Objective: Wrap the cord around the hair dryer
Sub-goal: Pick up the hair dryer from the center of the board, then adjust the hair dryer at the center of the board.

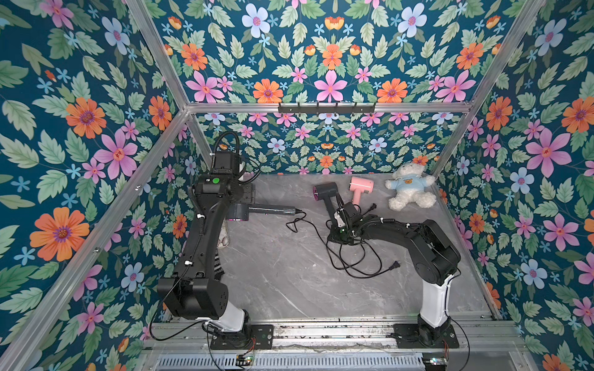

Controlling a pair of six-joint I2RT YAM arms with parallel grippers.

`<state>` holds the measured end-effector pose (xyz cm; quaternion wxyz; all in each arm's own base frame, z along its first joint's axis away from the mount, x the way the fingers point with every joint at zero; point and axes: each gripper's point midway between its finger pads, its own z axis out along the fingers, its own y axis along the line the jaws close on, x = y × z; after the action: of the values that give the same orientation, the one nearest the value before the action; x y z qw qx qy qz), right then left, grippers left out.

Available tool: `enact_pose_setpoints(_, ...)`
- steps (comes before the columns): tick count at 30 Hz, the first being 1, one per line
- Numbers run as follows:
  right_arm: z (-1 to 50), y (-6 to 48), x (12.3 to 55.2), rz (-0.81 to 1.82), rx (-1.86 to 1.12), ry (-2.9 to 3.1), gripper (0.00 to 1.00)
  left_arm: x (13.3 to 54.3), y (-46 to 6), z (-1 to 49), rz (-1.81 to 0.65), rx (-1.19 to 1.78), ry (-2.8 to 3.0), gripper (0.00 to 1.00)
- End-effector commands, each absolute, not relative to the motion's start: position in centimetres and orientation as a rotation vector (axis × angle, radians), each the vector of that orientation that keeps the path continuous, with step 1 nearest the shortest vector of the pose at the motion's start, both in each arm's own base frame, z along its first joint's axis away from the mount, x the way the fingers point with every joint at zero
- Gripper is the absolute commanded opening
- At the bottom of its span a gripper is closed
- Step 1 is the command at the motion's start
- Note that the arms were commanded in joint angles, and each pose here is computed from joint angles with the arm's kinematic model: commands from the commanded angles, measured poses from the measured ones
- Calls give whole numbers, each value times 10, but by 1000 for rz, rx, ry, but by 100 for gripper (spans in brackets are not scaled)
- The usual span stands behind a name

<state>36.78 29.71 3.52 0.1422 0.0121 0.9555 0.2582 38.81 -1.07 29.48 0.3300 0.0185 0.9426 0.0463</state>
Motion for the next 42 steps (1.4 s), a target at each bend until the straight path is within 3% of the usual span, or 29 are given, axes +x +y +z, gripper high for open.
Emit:
enact_pose_setpoints(1, 41, 295, 380, 709, 76, 2724, 16, 391, -12, 301, 107, 49, 2433, 0)
enact_pose_setpoints(6, 45, 297, 384, 696, 56, 2726, 20, 390, -14, 301, 94, 50, 2428, 0)
enact_pose_setpoints(10, 42, 289, 382, 638, 46, 2741, 0, 390, -14, 300, 97, 50, 2429, 0)
enact_pose_setpoints(16, 50, 272, 372, 576, 3, 2750, 0, 394, -15, 299, 85, 52, 2430, 0)
enact_pose_setpoints(18, 52, 270, 362, 578, -2, 2770, 10, 395, -15, 299, 84, 51, 2429, 0)
enact_pose_setpoints(20, 54, 269, 355, 602, 19, 2769, 31, 395, -16, 297, 83, 54, 2434, 0)
enact_pose_setpoints(25, 45, 280, 358, 663, 62, 2771, 41, 396, -17, 295, 72, 59, 2440, 0)
enact_pose_setpoints(27, 43, 286, 363, 683, 81, 2758, 50, 396, -18, 296, 69, 63, 2442, 0)
enact_pose_setpoints(42, 23, 297, 394, 648, 208, 2734, 49, 395, -18, 300, 73, 87, 2440, 0)
